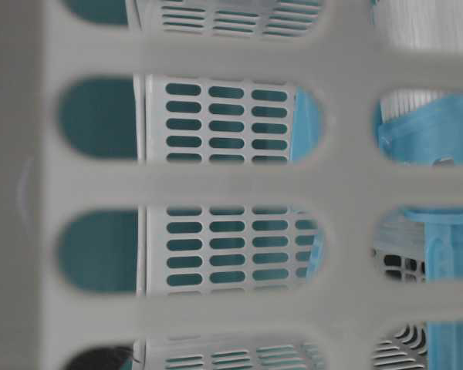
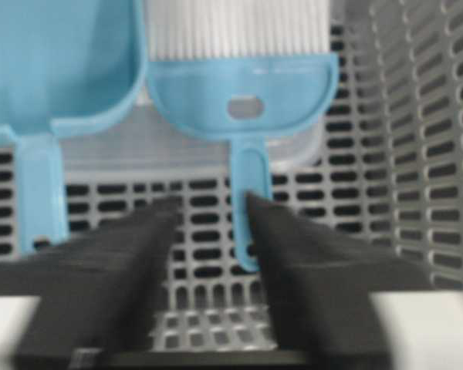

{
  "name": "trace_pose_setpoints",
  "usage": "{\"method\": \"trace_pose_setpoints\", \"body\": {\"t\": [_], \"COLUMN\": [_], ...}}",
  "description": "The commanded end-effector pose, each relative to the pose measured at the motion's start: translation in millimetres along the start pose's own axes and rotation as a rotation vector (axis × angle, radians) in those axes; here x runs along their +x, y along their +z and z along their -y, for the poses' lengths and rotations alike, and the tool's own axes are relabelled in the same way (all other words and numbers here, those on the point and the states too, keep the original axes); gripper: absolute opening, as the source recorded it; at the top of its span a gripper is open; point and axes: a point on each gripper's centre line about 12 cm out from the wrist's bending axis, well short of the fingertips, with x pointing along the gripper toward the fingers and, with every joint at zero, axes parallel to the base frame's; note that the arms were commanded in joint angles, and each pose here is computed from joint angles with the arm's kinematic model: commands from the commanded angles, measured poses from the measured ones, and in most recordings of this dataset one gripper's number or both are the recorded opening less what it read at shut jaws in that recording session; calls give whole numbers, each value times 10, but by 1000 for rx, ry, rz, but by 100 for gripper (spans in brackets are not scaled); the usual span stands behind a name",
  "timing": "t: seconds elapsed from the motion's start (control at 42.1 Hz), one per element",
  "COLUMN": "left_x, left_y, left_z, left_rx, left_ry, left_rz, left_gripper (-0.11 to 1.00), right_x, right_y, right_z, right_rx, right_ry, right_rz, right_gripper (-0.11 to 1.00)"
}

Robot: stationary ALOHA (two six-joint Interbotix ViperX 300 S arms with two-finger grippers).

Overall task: Pick up the hand brush from the shopping basket with the left arm.
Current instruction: 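Move the left gripper over the blue hand brush handle, open, then lower the left gripper around the brush handle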

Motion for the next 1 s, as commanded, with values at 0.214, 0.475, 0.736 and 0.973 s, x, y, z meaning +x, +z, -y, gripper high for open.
{"method": "trace_pose_setpoints", "body": {"t": [0.214,0.475,0.736,0.973], "left_x": [384,864,1326,1612], "left_y": [53,-82,-434,-689], "left_z": [174,259,247,226], "left_rx": [18,2,-100,-87], "left_ry": [-16,-7,36,57], "left_rz": [-68,-178,-320,-413], "left_gripper": [91,91,91,91], "right_x": [20,18,10,5], "right_y": [65,27,-12,-58], "right_z": [-9,-5,-1,3], "right_rx": [3,3,3,3], "right_ry": [3,2,1,0], "right_rz": [18,9,1,-8], "right_gripper": [71,71,71,70]}}
